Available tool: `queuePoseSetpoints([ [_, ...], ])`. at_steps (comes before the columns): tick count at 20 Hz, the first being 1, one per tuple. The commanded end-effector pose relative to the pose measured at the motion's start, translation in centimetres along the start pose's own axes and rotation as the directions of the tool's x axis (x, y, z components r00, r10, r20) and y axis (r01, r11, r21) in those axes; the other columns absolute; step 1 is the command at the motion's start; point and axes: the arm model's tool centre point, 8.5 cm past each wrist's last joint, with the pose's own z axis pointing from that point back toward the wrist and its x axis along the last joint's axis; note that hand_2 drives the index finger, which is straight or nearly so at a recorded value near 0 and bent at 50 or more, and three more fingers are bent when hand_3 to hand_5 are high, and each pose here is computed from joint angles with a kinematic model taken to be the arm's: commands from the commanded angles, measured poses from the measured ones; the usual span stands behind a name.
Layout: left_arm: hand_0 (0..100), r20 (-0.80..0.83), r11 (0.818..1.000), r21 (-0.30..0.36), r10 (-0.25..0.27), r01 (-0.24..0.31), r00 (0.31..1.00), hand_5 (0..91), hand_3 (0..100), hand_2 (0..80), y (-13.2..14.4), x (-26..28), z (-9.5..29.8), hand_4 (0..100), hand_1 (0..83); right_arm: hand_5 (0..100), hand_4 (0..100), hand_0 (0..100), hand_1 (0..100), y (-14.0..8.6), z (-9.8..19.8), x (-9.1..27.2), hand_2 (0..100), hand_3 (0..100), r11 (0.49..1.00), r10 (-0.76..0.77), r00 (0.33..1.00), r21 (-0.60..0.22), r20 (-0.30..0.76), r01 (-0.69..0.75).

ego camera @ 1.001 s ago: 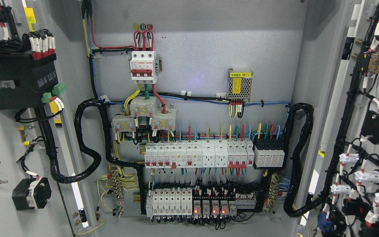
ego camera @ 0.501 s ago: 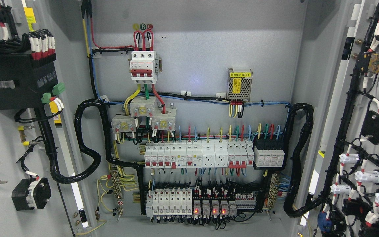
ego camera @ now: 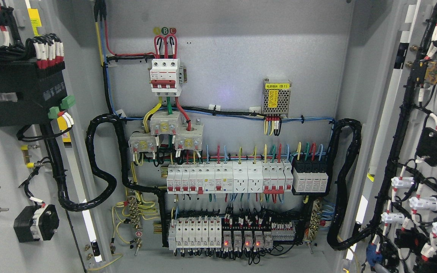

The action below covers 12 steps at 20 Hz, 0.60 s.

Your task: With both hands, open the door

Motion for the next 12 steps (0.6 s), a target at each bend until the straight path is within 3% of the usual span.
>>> queuePoseSetpoints([
  [1,12,0.000,0.989,0.116,-0.087,0.087,0.996,0.0,0,0.0,4.1,2.1,1.6,0,55.6,0,0,0,50,-1.2,-0.1,0.5,4,0,1.000,0.020,1.000,-0.008,0.010,-0.020],
  [7,12,-0.002,0.982,0.160,-0.099,0.098,0.995,0.0,0,0.0,5.9,3.0,2.9,0,55.6,0,0,0,50,-1.4,0.0,0.7,4,0,1.000,0.017,1.000,-0.014,0.014,-0.017],
  [9,12,-0.012,0.979,0.174,-0.105,0.105,0.994,0.0,0,0.0,6.7,3.3,3.4,0,55.6,0,0,0,50,-2.6,0.1,1.1,4,0,0.999,-0.001,1.000,-0.046,0.022,0.002],
  [12,12,-0.023,0.981,0.179,-0.070,0.073,0.997,0.0,0,0.0,7.5,3.6,4.0,0,55.6,0,0,0,50,-3.1,0.1,1.3,4,0,0.999,-0.001,1.000,-0.040,0.017,0.002],
])
